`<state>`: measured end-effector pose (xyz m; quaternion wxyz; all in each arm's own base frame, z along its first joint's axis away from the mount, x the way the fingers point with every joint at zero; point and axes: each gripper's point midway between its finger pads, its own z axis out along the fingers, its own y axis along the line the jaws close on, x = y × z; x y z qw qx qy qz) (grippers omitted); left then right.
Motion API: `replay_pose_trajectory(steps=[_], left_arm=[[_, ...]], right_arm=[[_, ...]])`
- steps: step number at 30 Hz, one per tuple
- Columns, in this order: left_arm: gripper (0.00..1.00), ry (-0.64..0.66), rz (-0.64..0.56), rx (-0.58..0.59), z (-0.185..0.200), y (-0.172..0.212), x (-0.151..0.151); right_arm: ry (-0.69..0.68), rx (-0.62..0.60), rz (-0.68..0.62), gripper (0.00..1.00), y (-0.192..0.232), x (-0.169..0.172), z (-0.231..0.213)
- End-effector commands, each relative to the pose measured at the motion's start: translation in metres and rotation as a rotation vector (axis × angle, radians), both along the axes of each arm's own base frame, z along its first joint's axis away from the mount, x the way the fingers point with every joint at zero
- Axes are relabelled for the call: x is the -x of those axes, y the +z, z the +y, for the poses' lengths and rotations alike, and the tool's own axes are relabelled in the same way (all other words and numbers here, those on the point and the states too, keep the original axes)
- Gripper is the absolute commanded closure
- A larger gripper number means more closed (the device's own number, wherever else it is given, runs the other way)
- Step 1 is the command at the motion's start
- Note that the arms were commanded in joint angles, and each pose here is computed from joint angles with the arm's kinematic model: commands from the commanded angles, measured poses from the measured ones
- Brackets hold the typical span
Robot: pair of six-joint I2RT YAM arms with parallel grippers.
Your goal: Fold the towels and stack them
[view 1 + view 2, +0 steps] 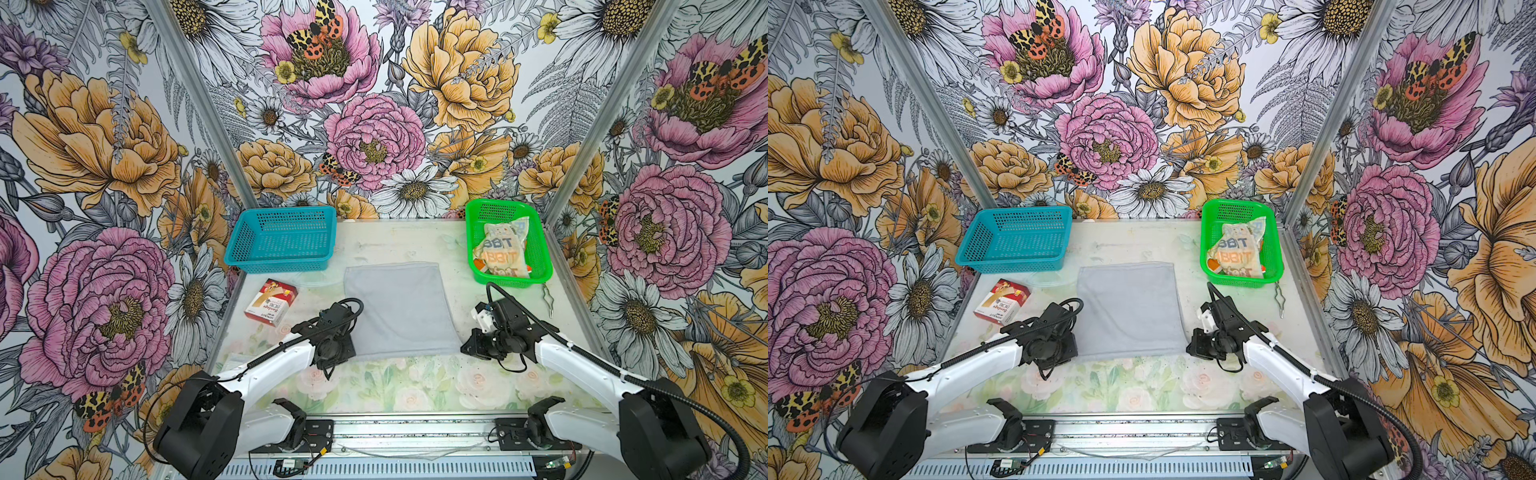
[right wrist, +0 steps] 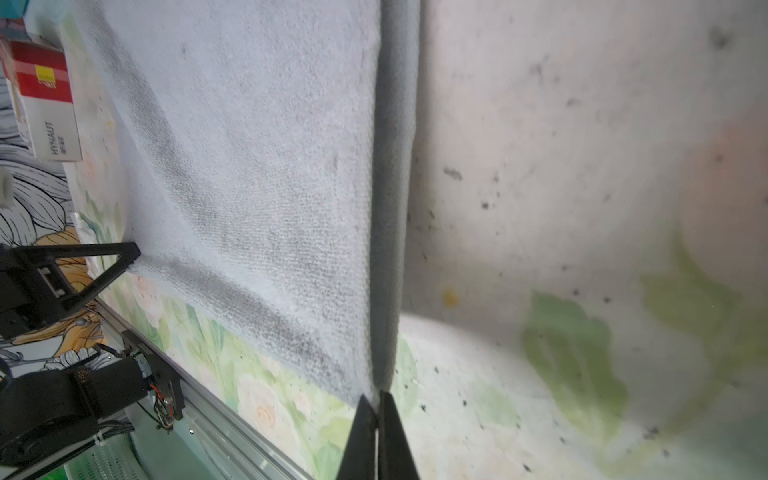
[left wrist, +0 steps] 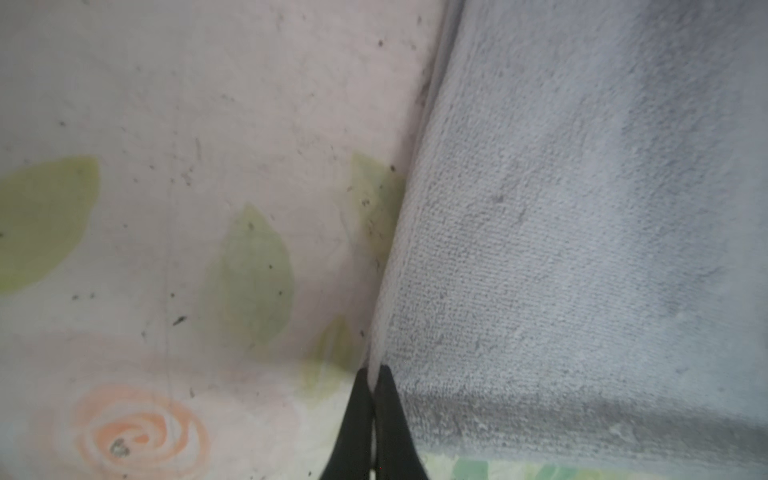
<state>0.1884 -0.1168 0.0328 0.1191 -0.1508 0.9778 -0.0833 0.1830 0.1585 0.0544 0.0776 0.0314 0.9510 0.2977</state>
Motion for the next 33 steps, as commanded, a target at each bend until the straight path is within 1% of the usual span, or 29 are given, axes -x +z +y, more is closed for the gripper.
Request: replay_pose_trajectory(steps=[1, 5, 7, 9, 12, 13, 15, 16, 17, 18, 20, 22, 25, 30, 33], left_arm=[[1.0, 0.047, 0.118, 0.0, 0.002, -0.009, 0.045], [0.9, 0.047, 0.136, 0.028, -0.003, -0.014, 0.068], [0.86, 0.049, 0.122, 0.012, 0.001, -0.011, 0.074], [0.85, 0.064, 0.097, 0.002, 0.005, -0.006, 0.075], [0.84, 0.079, 0.108, 0.002, 0.007, -0.01, 0.079], [0.81, 0.077, 0.112, 0.003, 0.007, -0.011, 0.08], [0.68, 0.072, 0.105, 0.009, 0.005, -0.009, 0.079], [0.66, 0.078, 0.095, 0.013, 0.005, -0.008, 0.078], [0.65, 0.077, 0.089, 0.016, 0.005, -0.007, 0.077], [0.64, 0.081, 0.087, 0.014, 0.005, -0.007, 0.076], [0.64, 0.075, 0.087, 0.016, 0.005, -0.009, 0.076], [0.64, 0.07, 0.08, 0.043, -0.001, -0.009, 0.075], [0.67, 0.053, 0.079, 0.116, -0.017, -0.01, 0.071], [0.7, 0.037, 0.106, 0.115, -0.02, -0.017, 0.074], [0.73, 0.039, 0.121, 0.106, -0.018, -0.022, 0.077]], right_arm=[[-0.072, 0.013, 0.066, 1.0, -0.005, 0.026, -0.008], [-0.078, 0.017, 0.087, 1.0, -0.014, 0.041, -0.009], [-0.068, 0.032, 0.093, 1.0, -0.016, 0.045, -0.009], [-0.063, 0.042, 0.085, 1.0, -0.015, 0.045, -0.009], [-0.064, 0.057, 0.08, 1.0, -0.016, 0.043, -0.01], [-0.063, 0.061, 0.077, 1.0, -0.016, 0.042, -0.01], [-0.06, 0.066, 0.077, 1.0, -0.015, 0.041, -0.01], [-0.063, 0.07, 0.072, 1.0, -0.015, 0.04, -0.01], [-0.067, 0.08, 0.069, 0.98, -0.016, 0.039, -0.012], [-0.07, 0.092, 0.069, 0.91, -0.018, 0.039, -0.013], [-0.07, 0.11, 0.071, 0.84, -0.022, 0.039, -0.016], [-0.069, 0.132, 0.064, 0.76, -0.023, 0.035, -0.018], [-0.069, 0.159, 0.042, 0.73, -0.021, 0.027, -0.02], [-0.049, 0.176, 0.045, 0.68, -0.022, 0.018, -0.016], [-0.033, 0.131, 0.069, 0.67, -0.028, 0.019, -0.007]])
